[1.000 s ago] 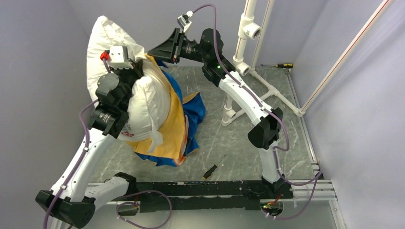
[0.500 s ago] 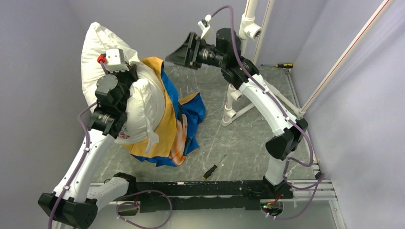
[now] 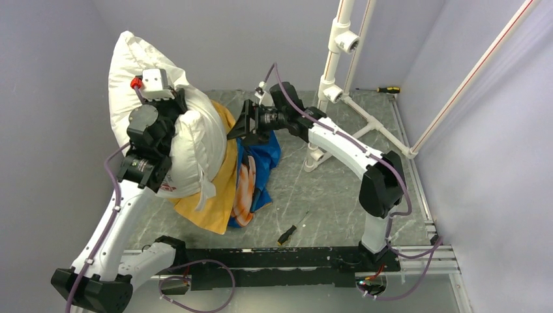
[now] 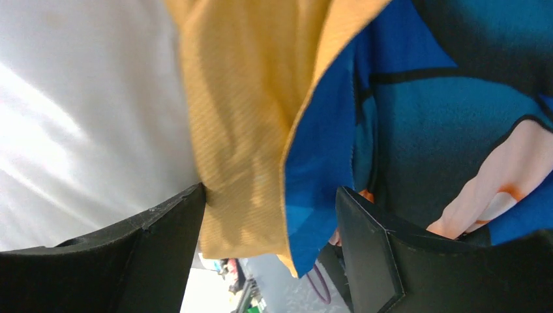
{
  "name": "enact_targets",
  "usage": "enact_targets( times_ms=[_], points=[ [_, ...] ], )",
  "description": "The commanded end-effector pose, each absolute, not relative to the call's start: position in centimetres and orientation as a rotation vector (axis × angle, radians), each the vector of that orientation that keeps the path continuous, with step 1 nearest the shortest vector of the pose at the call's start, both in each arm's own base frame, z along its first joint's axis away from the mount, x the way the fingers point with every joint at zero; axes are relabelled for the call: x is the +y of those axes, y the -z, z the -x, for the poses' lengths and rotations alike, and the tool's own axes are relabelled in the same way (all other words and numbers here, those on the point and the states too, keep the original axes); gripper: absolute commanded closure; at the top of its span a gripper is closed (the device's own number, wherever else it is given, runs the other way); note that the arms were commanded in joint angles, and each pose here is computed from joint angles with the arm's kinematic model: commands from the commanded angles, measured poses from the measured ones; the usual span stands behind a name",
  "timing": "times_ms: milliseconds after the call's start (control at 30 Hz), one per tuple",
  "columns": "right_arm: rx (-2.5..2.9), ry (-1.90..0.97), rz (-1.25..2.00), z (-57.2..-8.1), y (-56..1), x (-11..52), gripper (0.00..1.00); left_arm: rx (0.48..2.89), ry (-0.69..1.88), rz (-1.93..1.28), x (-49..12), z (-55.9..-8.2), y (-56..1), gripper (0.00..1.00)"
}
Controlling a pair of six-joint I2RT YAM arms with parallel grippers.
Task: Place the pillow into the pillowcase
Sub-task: Stuff the pillow into the pillowcase.
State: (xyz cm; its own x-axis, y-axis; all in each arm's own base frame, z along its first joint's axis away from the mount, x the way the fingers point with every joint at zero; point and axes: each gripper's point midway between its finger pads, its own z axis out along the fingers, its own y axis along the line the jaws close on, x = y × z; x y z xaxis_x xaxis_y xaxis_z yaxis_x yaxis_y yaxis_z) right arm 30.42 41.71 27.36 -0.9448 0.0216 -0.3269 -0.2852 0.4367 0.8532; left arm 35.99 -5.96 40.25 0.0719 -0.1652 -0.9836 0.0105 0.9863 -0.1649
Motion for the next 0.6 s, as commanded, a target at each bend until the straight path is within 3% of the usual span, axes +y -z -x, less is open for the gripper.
enact_targets(
  times_ms=[0, 100, 167, 233, 267, 300, 567],
  points=[
    [2.350, -1.738, 0.213, -29.3, -27.7, 43.1, 0.24, 1.884, -0.064, 0.066, -4.1, -34.9, -28.3, 1.00],
    [2.322, -1.868, 0.149, -28.6, -27.9, 43.5, 0.29, 1.881, -0.059, 0.061, -4.2, -34.9, -28.4, 1.00],
    [2.247, -1.956, 0.142, -28.4, -29.2, 43.7, 0.44, 1.875, -0.051, 0.055, -4.3, -35.0, -28.6, 1.00],
    [2.171, -2.022, 0.158, -28.4, -31.4, 43.8, 0.72, 1.870, -0.048, 0.045, -4.4, -35.0, -28.8, 1.00],
    [2.142, -2.038, 0.168, -28.3, -32.6, 43.7, 0.92, 1.865, -0.047, 0.042, -4.5, -35.1, -28.9, 1.00],
    [2.094, -2.056, 0.193, -28.3, -34.1, 43.8, 1.00, 1.860, -0.050, 0.038, -4.4, -35.1, -29.1, 1.00],
    [1.347, -2.264, 0.599, -24.6, -52.0, 41.7, 1.00, 1.699, 0.024, -0.088, -6.0, -35.1, -33.8, 1.00]
  ],
)
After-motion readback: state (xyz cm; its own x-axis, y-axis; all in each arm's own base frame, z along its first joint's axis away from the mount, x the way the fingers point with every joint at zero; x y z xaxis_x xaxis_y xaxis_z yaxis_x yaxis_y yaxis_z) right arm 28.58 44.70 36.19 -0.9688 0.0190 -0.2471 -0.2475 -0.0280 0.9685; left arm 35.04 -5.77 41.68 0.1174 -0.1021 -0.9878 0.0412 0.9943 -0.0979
